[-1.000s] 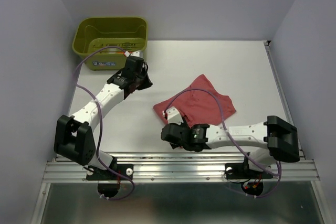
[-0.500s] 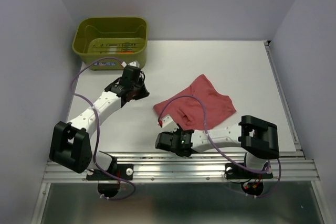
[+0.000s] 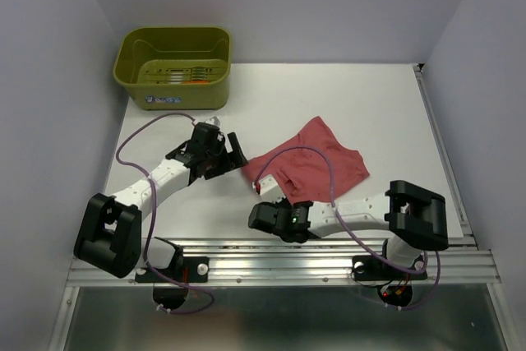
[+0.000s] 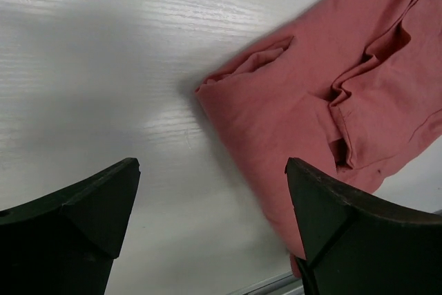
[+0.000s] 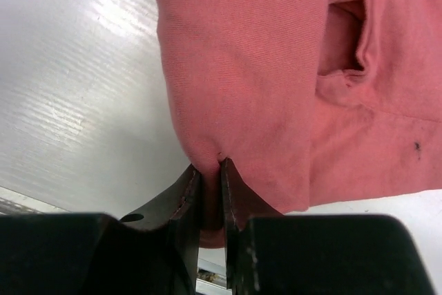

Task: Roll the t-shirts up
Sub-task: Roll the T-shirt to the center of the board.

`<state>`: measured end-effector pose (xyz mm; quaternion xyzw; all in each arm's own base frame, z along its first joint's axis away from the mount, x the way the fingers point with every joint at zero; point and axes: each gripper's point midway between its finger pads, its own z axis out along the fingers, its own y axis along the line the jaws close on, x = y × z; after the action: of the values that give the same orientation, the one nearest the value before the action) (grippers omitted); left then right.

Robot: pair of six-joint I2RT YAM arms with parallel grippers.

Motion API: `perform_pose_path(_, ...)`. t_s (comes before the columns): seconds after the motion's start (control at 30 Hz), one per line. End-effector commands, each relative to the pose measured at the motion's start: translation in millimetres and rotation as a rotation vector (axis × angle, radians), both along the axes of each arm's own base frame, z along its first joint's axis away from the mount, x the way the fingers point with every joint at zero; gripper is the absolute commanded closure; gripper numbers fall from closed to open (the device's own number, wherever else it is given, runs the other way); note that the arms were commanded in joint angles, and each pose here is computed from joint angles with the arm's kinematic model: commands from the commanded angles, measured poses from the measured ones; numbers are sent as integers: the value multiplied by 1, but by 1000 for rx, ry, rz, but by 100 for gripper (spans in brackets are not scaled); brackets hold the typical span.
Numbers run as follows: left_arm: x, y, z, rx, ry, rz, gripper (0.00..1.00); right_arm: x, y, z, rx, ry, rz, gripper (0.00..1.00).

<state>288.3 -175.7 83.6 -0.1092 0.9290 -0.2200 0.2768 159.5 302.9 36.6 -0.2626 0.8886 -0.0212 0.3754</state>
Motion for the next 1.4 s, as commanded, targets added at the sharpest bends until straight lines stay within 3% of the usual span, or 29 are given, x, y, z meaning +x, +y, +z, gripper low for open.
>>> perform_pose_path(0.0,4,-16,22,-115,-91,-33,1,10,22,36,254,25,-27,99)
perform_pose_path(0.27,-2,-27,9,-188,-85,-60,1,17,29,62,462,107,0,99)
perform_pose_path(0.47,-2,-41,13,-284,-109,-79,1,16,31,63,500,137,7,99)
perform_pose_path(0.83,12,-56,-13,-313,-65,-74,2,15,32,65,527,152,8,99)
perform_pose_path(0.97,18,-59,-16,-315,-60,-70,8,15,29,63,518,148,5,99)
perform_pose_path(1.07,24,-61,-18,-313,-57,-59,24,14,26,55,494,153,3,99)
perform_pose_path(1.2,28,-65,-23,-309,-41,-60,65,17,15,45,429,141,-26,99)
perform_pose_path(1.27,30,-65,-24,-303,-30,-46,83,18,9,44,401,133,-33,89)
perform_pose_path(1.3,31,-65,-23,-304,-29,-40,97,19,8,44,394,129,-33,77)
perform_pose_path(1.37,31,-64,-23,-298,-25,-29,100,21,3,45,361,113,-26,62)
